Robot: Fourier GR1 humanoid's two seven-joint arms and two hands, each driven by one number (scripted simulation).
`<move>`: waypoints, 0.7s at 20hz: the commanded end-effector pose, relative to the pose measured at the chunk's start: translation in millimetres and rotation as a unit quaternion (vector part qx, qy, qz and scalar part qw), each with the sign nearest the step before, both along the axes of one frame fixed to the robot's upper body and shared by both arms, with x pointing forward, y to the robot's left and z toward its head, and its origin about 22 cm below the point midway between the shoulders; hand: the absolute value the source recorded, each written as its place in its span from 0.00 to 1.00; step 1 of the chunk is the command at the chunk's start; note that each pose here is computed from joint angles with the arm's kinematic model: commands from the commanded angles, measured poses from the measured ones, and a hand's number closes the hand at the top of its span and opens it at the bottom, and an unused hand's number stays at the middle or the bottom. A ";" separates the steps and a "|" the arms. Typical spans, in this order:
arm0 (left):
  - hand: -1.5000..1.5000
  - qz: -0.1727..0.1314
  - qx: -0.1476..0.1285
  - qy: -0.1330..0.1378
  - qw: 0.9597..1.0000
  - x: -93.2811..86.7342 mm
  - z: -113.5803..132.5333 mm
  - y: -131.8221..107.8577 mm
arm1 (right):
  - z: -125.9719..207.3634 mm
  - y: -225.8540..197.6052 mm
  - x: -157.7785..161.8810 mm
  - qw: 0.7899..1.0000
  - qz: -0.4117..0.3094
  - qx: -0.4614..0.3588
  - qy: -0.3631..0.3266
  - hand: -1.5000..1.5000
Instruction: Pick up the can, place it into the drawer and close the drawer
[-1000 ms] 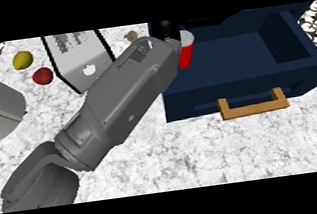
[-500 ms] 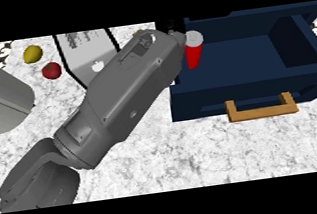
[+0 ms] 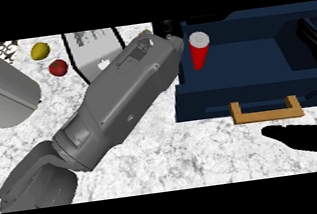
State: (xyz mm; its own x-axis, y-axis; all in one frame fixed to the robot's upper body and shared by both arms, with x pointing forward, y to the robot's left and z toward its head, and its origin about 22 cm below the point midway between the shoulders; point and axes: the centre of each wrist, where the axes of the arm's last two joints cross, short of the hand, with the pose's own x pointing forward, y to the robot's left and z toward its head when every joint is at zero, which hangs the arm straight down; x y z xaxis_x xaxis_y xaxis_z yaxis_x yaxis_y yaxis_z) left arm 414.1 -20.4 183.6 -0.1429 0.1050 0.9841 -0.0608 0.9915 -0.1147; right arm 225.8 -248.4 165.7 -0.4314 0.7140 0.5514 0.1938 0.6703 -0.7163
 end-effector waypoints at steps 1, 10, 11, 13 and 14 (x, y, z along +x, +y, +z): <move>0.00 0.002 0.002 0.009 1.000 9.5 6.9 20.0 | -18.1 20.0 33.9 0.998 0.003 -0.066 0.000 0.00; 0.00 0.022 0.010 -0.005 1.000 11.6 9.8 38.9 | -54.7 46.1 102.4 0.980 0.006 -0.199 0.024 0.00; 0.00 0.029 0.020 0.000 0.999 12.1 16.3 44.2 | -47.3 53.8 109.1 0.977 -0.004 -0.213 0.022 0.00; 0.00 0.024 0.010 0.003 1.000 9.3 20.7 47.1 | -55.4 64.9 121.7 0.973 -0.026 -0.231 0.014 0.00; 0.00 0.025 0.015 0.003 1.000 10.4 22.1 48.4 | -59.6 62.3 132.2 0.973 -0.027 -0.229 0.022 0.00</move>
